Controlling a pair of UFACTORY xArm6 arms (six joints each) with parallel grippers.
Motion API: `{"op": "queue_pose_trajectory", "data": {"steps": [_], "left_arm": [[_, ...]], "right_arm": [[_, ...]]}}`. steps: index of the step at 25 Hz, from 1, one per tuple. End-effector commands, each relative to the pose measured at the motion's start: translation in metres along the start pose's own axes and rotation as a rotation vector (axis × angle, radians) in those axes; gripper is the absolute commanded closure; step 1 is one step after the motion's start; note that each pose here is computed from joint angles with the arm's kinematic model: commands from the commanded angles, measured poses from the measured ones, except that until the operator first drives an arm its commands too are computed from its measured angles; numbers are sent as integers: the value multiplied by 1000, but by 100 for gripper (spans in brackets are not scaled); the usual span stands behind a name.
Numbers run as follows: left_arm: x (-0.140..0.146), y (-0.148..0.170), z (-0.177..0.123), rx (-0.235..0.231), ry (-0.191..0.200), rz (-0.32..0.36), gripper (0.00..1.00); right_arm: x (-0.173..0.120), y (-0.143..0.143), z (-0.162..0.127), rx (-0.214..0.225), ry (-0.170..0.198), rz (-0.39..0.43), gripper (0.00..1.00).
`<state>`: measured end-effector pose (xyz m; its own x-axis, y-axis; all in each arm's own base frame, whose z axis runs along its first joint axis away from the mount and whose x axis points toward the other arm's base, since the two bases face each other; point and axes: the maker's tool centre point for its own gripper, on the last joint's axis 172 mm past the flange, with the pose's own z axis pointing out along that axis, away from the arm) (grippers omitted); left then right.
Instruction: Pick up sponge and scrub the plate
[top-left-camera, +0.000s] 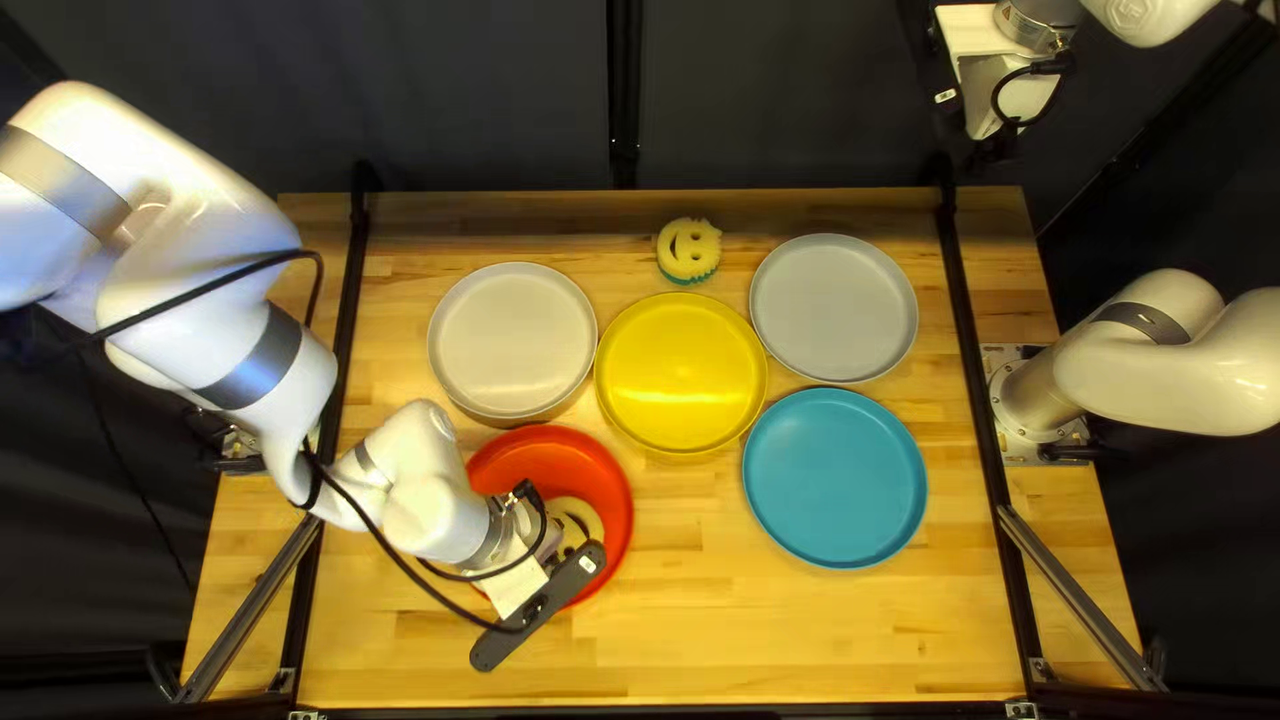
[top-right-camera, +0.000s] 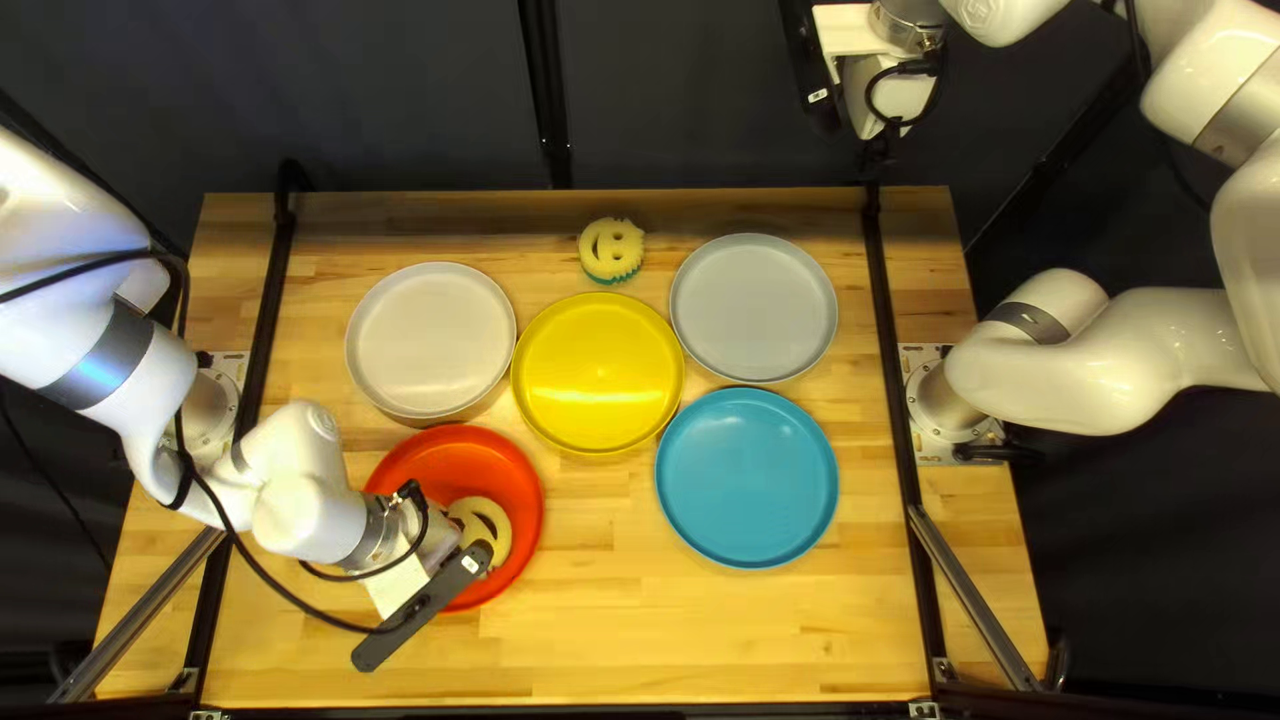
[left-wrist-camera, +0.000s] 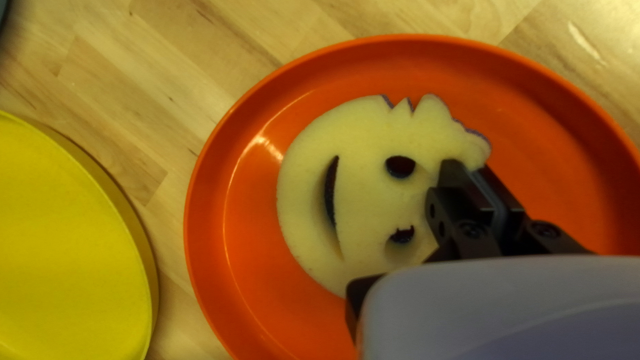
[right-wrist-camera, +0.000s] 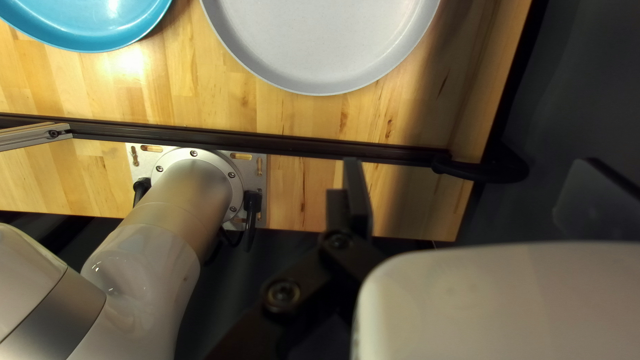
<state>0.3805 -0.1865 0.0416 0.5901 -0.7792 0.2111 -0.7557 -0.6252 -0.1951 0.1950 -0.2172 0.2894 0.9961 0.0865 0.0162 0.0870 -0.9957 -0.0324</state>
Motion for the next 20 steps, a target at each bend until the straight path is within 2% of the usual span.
{"op": "queue_pose_trajectory", "data": {"steps": [1,6,13,17,20], "left_arm": [[-20,-16,-1,-11,-5,-14,100],[-27,-28,0,-16,-4,-18,100],[12,-19,7,-8,4,20,100],[45,-11,12,1,10,52,100],[48,-11,15,4,13,65,100]], "right_arm": [[0,0,0,0,0,0,0],[0,0,0,0,0,0,0],[0,0,0,0,0,0,0],[0,0,0,0,0,0,0],[0,0,0,0,0,0,0]]}}
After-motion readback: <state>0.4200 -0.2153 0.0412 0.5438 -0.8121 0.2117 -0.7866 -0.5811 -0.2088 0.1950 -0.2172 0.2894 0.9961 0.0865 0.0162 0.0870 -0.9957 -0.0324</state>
